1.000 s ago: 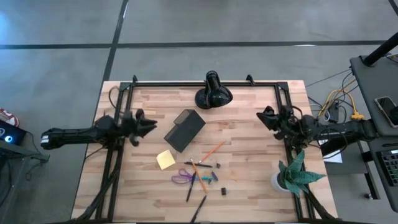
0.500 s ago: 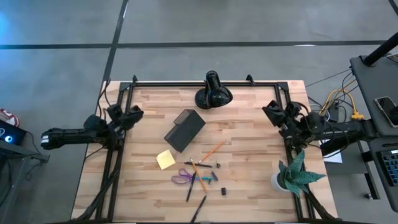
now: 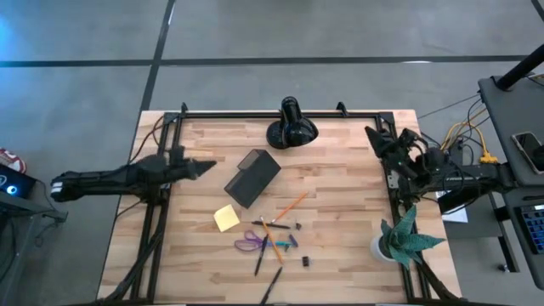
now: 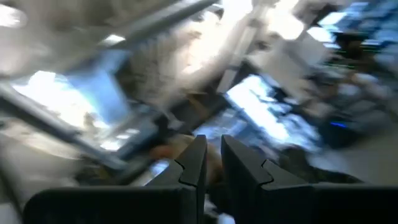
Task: Pick and place office supplies into organizer
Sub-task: Prepare the black desk organizer
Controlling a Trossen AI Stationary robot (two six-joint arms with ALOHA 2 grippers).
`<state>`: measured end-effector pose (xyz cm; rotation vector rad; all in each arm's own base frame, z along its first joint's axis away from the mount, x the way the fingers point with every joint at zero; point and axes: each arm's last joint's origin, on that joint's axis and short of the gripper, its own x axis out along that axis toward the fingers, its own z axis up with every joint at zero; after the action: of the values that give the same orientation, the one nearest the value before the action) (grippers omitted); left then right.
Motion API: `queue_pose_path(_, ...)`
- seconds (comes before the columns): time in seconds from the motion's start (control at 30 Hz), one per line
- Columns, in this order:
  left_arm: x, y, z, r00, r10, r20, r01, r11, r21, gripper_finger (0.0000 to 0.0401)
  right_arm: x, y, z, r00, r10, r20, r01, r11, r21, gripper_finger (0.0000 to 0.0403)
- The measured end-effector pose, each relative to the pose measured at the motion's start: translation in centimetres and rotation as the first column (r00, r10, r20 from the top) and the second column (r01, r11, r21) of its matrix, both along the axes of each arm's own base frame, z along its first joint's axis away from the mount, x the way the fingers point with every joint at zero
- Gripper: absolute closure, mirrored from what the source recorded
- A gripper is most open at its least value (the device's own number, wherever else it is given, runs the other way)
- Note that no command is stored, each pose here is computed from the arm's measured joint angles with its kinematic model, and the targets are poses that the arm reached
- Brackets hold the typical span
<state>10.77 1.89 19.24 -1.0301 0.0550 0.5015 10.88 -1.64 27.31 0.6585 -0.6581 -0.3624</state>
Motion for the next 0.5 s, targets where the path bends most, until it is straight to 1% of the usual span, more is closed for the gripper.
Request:
queue_pose_path(0.03, -0.1, 0.0, -0.2, 0.997, 0.008, -0.075, -0.010, 1.000, -0.026, 0.0301, 0.1, -0.1, -0.2, 0.999, -0.019, -0.034, 0.020, 1.000, 0.021, 0.0360)
queue_pose_path(0.07, -0.1, 0.0, -0.4, 0.992, 0.012, -0.125, -0.017, 0.999, -0.038, 0.0300, 0.3, -0.1, -0.4, 0.997, -0.033, -0.069, 0.036, 0.998, 0.044, 0.0360)
queue_pose_path(0.1, 0.0, 0.0, -0.5, 0.989, 0.011, -0.150, -0.018, 0.999, -0.042, 0.0297, 0.4, -0.2, -0.7, 0.994, -0.040, -0.103, 0.047, 0.997, 0.068, 0.0360)
queue_pose_path(0.2, 0.3, 0.0, -0.5, 0.987, -0.002, -0.161, -0.006, 0.999, -0.050, 0.0280, 0.7, -0.2, -1.3, 0.985, -0.028, -0.172, 0.050, 0.991, 0.126, 0.0360)
queue_pose_path(0.33, 0.6, -0.1, -0.9, 0.981, -0.045, -0.189, 0.028, 0.995, -0.096, 0.0238, 0.8, -0.2, -1.6, 0.975, -0.009, -0.221, 0.046, 0.986, 0.163, 0.0360)
queue_pose_path(0.43, 0.8, -0.1, -1.3, 0.978, -0.058, -0.202, 0.021, 0.983, -0.181, 0.0203, 0.9, -0.2, -1.5, 0.971, 0.000, -0.240, 0.041, 0.985, 0.167, 0.0360)
queue_pose_path(0.5, 1.0, -0.1, -2.1, 0.973, -0.100, -0.206, 0.047, 0.968, -0.247, 0.0185, 0.9, -0.2, -1.5, 0.969, 0.004, -0.248, 0.041, 0.984, 0.173, 0.0360)
